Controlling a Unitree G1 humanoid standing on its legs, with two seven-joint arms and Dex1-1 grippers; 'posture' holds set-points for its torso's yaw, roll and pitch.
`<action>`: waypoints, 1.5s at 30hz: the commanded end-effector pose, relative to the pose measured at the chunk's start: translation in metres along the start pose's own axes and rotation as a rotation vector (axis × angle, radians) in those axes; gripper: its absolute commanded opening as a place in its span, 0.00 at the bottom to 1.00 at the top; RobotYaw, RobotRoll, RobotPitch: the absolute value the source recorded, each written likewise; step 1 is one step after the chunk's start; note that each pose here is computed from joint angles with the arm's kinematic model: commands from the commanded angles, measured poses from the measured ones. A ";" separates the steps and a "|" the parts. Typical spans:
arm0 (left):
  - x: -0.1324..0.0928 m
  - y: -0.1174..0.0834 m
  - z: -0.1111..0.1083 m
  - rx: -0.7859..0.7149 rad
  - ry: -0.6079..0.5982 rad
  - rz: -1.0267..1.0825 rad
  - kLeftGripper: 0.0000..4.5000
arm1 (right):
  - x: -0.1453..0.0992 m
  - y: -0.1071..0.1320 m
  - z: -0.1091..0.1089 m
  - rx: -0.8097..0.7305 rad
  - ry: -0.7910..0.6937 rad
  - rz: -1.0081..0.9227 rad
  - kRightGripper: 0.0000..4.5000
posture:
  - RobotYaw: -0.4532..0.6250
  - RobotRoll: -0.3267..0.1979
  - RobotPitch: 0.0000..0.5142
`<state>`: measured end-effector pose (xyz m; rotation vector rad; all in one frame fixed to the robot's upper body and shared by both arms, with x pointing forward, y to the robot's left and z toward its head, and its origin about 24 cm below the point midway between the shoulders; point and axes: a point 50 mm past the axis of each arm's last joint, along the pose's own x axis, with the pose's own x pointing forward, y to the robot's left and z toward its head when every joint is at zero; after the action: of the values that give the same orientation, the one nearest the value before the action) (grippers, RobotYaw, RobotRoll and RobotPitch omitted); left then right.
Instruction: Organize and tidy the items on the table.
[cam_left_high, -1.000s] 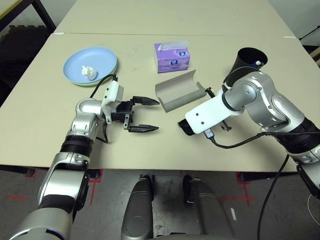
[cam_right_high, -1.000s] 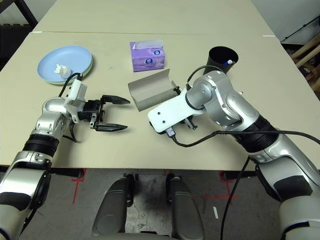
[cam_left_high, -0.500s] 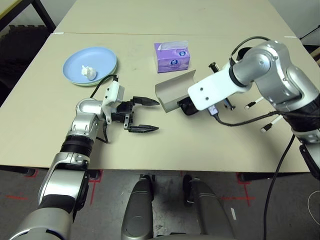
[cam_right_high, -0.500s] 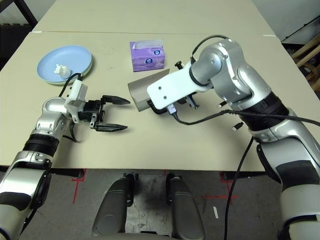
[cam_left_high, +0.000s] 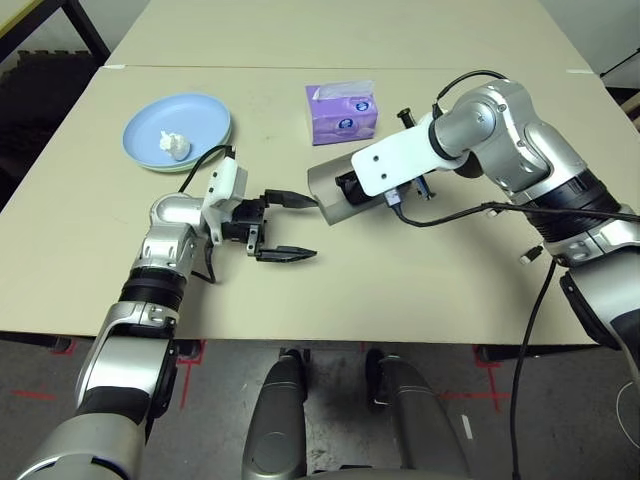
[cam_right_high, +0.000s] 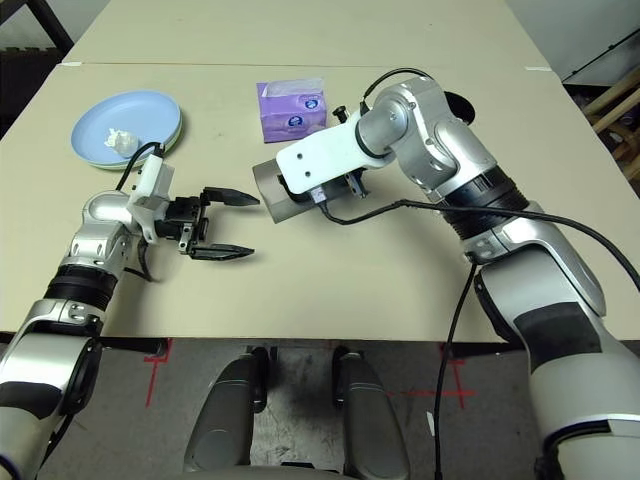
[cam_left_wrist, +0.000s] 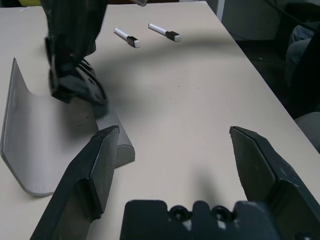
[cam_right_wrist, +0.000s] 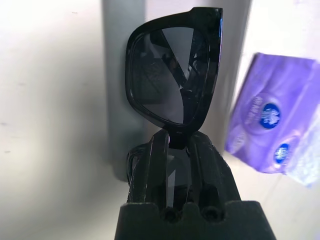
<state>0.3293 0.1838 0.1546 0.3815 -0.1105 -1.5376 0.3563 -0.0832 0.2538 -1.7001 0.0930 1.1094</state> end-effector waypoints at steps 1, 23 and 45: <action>-0.003 -0.003 -0.001 -0.001 0.023 -0.017 1.00 | 0.003 -0.005 0.003 -0.021 0.001 -0.007 0.12 | 0.53 0.62 0.45; -0.004 -0.005 0.000 0.000 0.024 -0.014 1.00 | 0.023 -0.009 0.011 -0.062 -0.027 0.000 0.12 | 0.54 0.62 0.46; -0.003 -0.005 0.000 -0.002 0.023 -0.014 1.00 | 0.030 0.009 0.021 -0.022 -0.079 0.086 0.12 | 0.54 0.62 0.48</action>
<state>0.3265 0.1845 0.1550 0.3830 -0.1014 -1.5414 0.3585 -0.0602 0.2276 -1.6849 0.1092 1.2190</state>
